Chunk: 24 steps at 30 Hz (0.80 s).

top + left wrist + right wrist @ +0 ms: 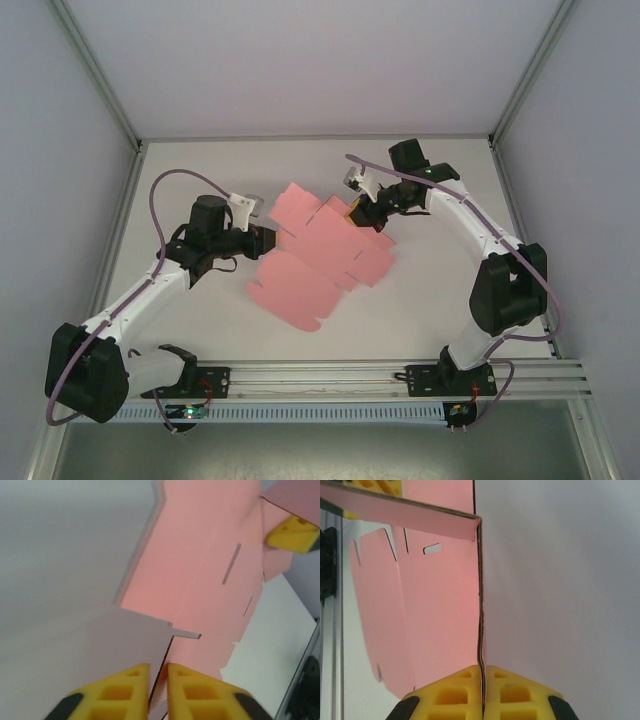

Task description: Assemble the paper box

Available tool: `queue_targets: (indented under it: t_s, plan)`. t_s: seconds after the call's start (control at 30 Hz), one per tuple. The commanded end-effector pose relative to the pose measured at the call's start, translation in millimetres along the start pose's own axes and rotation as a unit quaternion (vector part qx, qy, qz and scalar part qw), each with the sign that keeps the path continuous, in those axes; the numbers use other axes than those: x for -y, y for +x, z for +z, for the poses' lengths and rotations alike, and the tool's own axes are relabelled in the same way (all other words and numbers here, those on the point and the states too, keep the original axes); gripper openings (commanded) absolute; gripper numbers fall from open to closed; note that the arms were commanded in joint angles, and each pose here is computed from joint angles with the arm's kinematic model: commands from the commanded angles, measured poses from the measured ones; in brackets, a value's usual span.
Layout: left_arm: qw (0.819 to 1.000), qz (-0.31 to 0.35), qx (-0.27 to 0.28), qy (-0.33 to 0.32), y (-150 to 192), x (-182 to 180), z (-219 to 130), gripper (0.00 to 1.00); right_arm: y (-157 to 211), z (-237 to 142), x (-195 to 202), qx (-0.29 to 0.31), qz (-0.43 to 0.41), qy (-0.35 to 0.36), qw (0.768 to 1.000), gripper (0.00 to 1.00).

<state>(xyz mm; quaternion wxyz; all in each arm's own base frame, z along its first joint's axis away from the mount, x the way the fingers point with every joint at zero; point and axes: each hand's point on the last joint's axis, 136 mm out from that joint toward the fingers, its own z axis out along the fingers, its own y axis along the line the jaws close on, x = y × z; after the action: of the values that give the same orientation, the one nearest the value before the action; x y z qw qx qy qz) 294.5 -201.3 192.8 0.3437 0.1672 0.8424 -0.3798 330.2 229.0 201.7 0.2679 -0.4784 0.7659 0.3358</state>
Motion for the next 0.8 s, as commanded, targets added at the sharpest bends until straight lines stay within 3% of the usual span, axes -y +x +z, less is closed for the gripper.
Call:
queue_targets:
  t_s: [0.0,0.2,0.43,0.77]
  plan:
    - [0.996,0.062,0.021,0.062,-16.1,33.2,-7.6,0.09,-16.8,-3.1,-6.8,0.022,0.0,-0.01,1.0,0.0]
    - [0.992,0.122,-0.007,0.007,-9.8,46.5,3.6,0.02,-21.0,0.8,-10.0,0.018,-0.001,0.012,1.0,0.0]
    - [0.979,0.193,-0.043,-0.052,0.0,58.9,20.5,0.0,-23.1,5.0,-16.1,0.008,0.004,0.035,0.999,0.0]
    - [0.976,0.186,-0.09,-0.061,17.4,54.7,56.4,0.0,-25.6,5.3,-18.8,0.015,0.0,0.051,0.999,0.0]
